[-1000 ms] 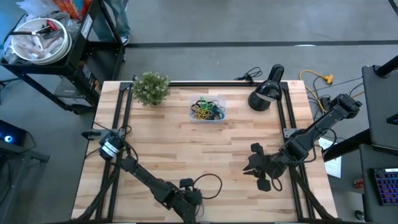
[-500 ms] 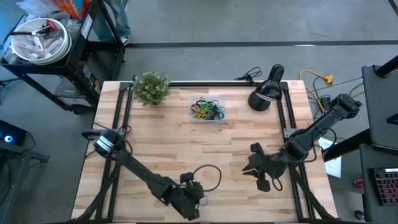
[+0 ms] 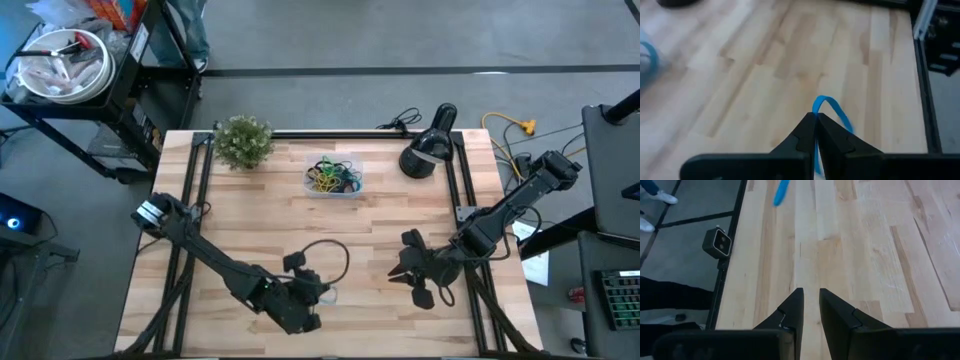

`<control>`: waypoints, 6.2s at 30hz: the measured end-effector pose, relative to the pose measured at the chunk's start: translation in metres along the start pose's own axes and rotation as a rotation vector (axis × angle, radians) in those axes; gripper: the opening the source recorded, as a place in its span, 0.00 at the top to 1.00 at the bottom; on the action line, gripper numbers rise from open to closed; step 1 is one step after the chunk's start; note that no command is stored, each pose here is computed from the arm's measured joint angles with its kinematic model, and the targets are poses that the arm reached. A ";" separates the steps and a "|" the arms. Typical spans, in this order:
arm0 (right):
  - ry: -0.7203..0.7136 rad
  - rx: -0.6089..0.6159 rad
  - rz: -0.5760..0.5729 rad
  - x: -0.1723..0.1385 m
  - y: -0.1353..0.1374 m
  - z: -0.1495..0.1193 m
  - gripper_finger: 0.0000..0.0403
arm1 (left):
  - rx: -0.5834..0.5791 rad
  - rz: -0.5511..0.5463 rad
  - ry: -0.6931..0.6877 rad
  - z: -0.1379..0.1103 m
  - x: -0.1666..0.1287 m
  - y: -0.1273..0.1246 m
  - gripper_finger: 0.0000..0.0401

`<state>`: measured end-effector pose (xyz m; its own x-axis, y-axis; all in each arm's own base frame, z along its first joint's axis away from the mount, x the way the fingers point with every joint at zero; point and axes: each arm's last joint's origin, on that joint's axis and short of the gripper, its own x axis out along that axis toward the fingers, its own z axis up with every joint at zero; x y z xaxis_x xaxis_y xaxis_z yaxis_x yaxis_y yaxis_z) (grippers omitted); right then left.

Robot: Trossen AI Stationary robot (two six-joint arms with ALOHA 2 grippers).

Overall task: Pick and place rubber bands into bin
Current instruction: Put the blue rubberband into the transparent bin, then return to Home Position

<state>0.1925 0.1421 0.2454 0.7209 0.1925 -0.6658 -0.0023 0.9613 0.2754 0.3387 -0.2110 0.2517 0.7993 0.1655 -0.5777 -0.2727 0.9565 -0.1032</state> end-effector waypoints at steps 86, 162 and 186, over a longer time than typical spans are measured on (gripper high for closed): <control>-0.184 -0.272 -0.256 -0.043 0.015 0.089 0.86 | 0.174 -0.271 -0.316 0.161 -0.057 0.197 0.72; -1.002 -0.137 -0.083 -0.100 -0.142 -0.060 0.86 | 0.108 -0.313 -0.965 -0.102 -0.136 0.273 0.72; -1.074 -0.120 -0.025 -0.066 -0.151 -0.076 0.86 | 0.148 -0.436 -0.879 -0.126 -0.128 0.271 0.72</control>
<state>0.0927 -0.0007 0.1948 0.9524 -0.0446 0.3017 -0.0049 0.9868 0.1616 0.0953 -0.0035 0.1955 0.9430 -0.1460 0.2990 0.1612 0.9866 -0.0268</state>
